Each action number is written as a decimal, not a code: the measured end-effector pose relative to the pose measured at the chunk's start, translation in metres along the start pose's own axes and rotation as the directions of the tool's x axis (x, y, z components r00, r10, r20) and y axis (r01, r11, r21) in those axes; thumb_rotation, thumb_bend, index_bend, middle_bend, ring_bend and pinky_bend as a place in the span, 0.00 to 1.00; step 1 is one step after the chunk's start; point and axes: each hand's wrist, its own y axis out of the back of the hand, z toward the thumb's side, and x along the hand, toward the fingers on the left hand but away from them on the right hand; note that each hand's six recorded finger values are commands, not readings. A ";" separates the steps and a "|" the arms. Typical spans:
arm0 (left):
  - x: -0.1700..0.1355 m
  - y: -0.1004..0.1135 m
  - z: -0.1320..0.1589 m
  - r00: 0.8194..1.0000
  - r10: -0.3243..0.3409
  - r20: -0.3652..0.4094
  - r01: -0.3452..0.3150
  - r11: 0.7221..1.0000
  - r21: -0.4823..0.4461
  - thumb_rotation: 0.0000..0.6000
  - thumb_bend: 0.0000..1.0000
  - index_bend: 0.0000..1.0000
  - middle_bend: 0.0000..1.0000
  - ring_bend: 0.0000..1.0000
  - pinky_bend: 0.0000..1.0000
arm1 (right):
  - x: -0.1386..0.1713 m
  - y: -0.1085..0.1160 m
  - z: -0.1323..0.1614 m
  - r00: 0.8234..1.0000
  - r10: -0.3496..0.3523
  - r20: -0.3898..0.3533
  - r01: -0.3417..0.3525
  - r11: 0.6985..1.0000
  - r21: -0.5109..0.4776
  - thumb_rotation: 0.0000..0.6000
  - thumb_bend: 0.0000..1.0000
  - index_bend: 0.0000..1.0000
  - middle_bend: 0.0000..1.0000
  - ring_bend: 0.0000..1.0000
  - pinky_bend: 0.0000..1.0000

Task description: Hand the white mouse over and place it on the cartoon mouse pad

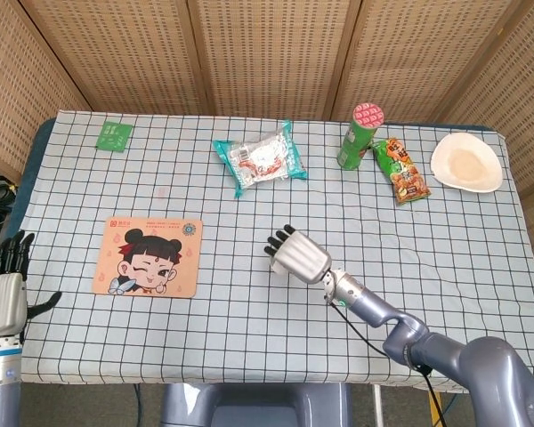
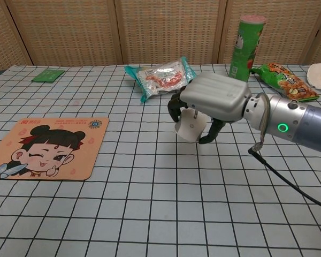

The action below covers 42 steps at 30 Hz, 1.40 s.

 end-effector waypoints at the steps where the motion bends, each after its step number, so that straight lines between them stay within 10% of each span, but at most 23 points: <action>1: 0.000 0.000 -0.001 1.000 -0.002 -0.003 0.002 1.000 -0.001 1.00 0.08 0.00 0.00 0.00 0.00 | -0.002 -0.001 0.004 1.000 -0.003 -0.019 0.003 1.000 0.012 1.00 0.14 0.78 0.51 0.43 0.45; 18: 0.002 -0.005 -0.002 1.000 -0.016 -0.008 0.016 1.000 -0.003 1.00 0.08 0.00 0.00 0.00 0.00 | -0.025 -0.019 0.049 0.973 0.008 -0.231 0.026 0.989 0.145 1.00 0.13 0.74 0.47 0.42 0.42; 42: 0.001 0.001 -0.001 1.000 -0.001 -0.011 0.001 1.000 -0.021 1.00 0.08 0.00 0.00 0.00 0.00 | -0.021 -0.028 0.061 0.982 0.048 -0.182 -0.005 0.974 0.228 1.00 0.09 0.41 0.08 0.01 0.00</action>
